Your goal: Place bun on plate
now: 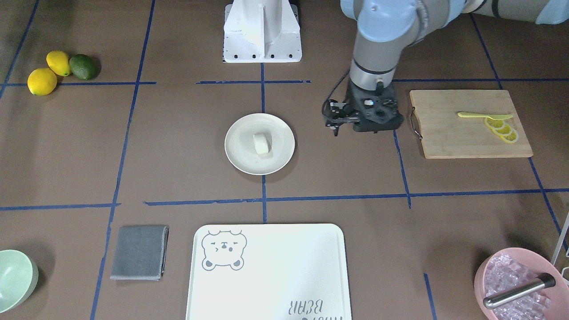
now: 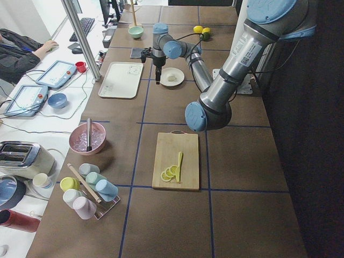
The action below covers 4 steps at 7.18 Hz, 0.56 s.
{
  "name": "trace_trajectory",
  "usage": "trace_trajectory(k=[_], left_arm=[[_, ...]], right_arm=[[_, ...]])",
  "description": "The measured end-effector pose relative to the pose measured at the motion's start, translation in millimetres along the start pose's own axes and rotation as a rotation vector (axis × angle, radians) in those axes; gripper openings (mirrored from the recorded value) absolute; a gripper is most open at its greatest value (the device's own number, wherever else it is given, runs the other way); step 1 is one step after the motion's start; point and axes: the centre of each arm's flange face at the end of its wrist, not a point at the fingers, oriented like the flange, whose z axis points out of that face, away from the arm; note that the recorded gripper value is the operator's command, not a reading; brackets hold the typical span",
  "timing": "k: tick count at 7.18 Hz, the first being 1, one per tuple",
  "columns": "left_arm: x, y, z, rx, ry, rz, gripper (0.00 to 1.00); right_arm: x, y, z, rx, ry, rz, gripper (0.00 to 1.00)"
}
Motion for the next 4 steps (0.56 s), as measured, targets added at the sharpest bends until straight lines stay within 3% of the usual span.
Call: trace_trajectory(k=[2, 4], left_arm=[[-124, -36, -16, -0.039, -0.002, 0.084, 1.0], [-254, -49, -26, -0.067, -0.01, 0.15, 1.0]], right_arm=[[15, 6, 10, -0.002, -0.037, -0.012, 1.0], [41, 14, 34, 0.023, -0.028, -0.03, 1.0]])
